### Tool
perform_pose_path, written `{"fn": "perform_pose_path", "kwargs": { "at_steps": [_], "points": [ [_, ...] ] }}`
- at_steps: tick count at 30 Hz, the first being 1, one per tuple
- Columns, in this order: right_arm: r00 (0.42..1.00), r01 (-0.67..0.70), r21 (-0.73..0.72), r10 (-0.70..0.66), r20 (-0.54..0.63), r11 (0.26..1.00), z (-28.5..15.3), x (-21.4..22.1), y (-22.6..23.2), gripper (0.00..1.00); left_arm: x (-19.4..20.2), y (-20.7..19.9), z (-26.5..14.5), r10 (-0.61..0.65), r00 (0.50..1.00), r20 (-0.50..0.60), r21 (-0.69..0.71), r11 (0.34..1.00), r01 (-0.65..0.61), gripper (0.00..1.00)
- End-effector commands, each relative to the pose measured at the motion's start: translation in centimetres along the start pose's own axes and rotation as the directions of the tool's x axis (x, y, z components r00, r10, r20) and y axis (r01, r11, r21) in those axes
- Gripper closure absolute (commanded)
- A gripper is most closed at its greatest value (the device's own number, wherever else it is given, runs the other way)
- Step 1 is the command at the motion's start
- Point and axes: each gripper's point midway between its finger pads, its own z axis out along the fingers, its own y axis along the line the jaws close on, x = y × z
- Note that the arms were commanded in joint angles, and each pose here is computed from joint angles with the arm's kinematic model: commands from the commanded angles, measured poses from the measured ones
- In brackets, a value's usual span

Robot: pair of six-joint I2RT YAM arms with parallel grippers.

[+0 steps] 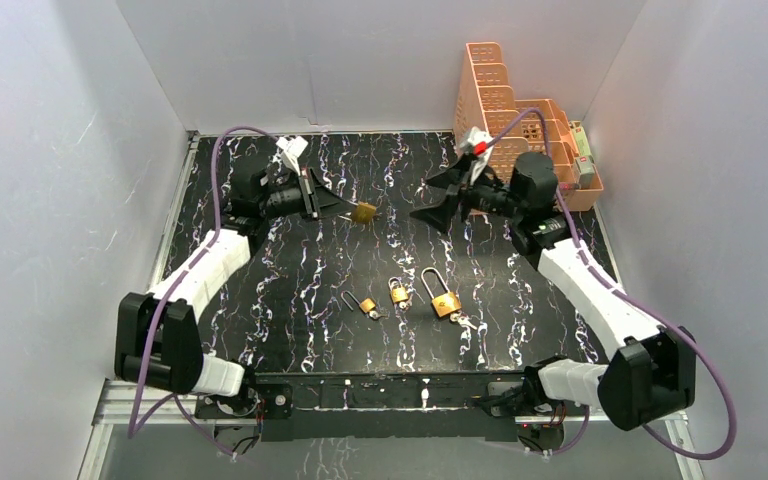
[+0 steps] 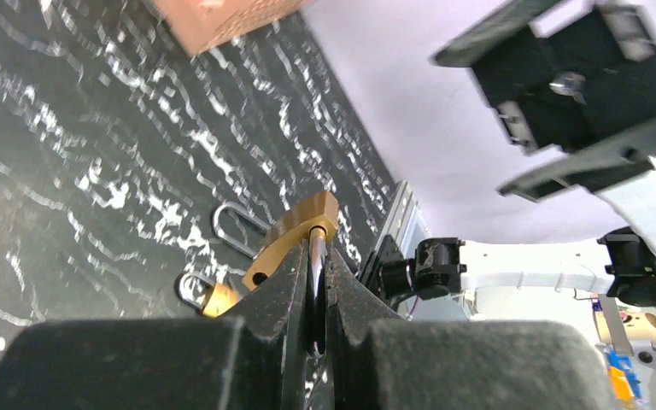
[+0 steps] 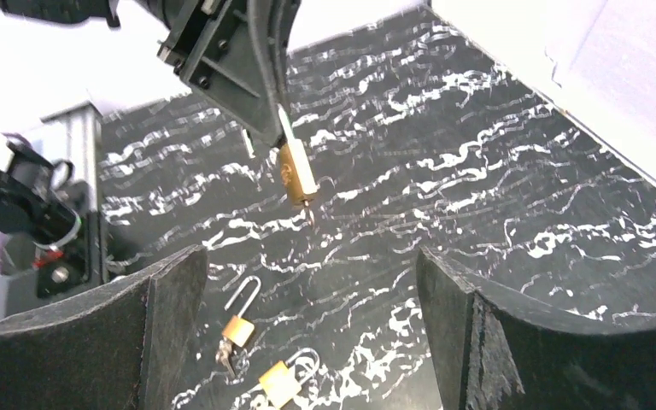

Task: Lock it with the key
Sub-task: Lock the lock.

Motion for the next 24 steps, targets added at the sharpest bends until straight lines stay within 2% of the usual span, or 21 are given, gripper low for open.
{"fn": "perform_pose_path", "kwargs": {
  "at_steps": [1,6,10,13,19,24],
  "points": [
    [0.987,-0.031,-0.251,0.069,0.144,0.968,-1.0,-2.5,2.3,0.01,-4.0,-7.5,-2.2,0.262,0.934,0.243,0.172,0.936,-0.308,1.0],
    [0.968,0.05,-0.189,-0.001,0.249,0.981,-0.1,-3.8,1.5,0.03,-4.8,-9.8,-2.9,0.313,0.901,0.299,0.214,0.899,-0.383,1.0],
    [0.921,0.213,-0.186,-0.133,0.366,0.959,0.5,-5.2,3.5,0.03,-4.8,-12.0,-3.5,0.351,0.864,0.361,0.266,0.849,-0.456,1.0],
    [0.878,0.291,-0.195,-0.18,0.443,0.937,0.5,-6.2,4.9,0.04,-4.8,-13.0,-3.7,0.376,0.839,0.392,0.279,0.821,-0.498,1.0],
    [0.847,0.335,-0.205,-0.199,0.493,0.92,1.7,-6.9,5.6,0.06,-4.6,-15.2,-4.3,0.411,0.809,0.42,0.321,0.767,-0.556,1.0],
    [0.842,0.339,-0.249,-0.174,0.511,0.907,2.7,-7.4,6.1,0.1,-4.4,-16.0,-4.8,0.422,0.798,0.431,0.329,0.75,-0.574,1.0]
  ]
}}
